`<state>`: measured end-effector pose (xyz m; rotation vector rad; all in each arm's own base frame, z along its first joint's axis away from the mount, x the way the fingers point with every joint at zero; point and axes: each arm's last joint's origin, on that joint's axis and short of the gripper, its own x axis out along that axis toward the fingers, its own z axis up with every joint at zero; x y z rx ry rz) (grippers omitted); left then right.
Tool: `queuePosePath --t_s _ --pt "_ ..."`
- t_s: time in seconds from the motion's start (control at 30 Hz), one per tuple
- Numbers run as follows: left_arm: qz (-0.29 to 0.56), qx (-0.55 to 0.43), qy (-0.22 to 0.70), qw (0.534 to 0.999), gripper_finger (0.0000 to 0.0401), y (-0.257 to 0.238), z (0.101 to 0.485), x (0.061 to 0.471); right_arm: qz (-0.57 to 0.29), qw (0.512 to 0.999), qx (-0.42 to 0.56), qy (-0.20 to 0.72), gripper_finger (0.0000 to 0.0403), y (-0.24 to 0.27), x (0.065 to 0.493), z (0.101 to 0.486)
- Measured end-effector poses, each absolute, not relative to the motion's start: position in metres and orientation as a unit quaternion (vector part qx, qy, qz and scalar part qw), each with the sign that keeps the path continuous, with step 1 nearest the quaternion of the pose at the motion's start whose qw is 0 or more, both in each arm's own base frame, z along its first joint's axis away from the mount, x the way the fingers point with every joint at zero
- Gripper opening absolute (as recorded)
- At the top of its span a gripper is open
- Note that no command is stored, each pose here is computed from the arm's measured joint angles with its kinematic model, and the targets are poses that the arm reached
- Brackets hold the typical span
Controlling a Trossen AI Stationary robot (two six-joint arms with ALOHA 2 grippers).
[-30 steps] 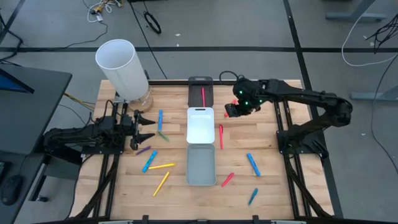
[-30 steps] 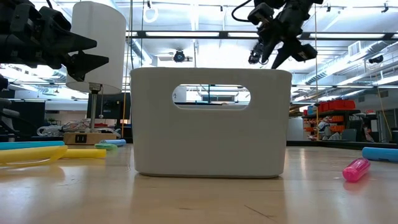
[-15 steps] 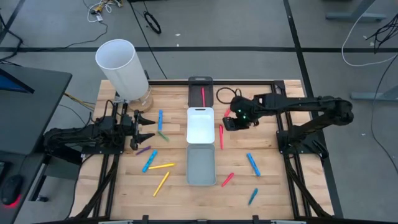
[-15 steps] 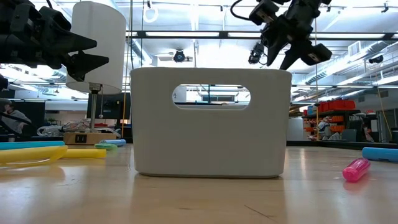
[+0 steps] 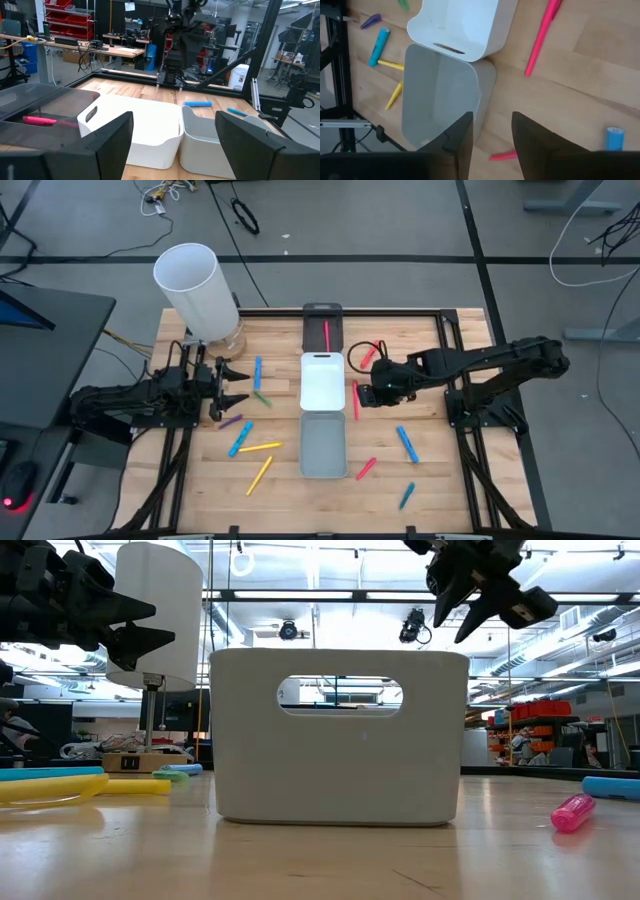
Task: Pick & Place Markers
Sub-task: Put the large pink pen into the black bin
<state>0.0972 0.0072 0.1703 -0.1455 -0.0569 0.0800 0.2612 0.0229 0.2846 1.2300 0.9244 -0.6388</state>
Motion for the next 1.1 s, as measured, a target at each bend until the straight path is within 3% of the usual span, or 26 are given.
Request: queuePosePath --t_s 1.1 --pt "0.04 -0.072 -0.029 0.996 0.0288 0.007 0.17 0.097 -0.415 0.645 0.492 0.412 0.0134 0.009 0.294 0.231"
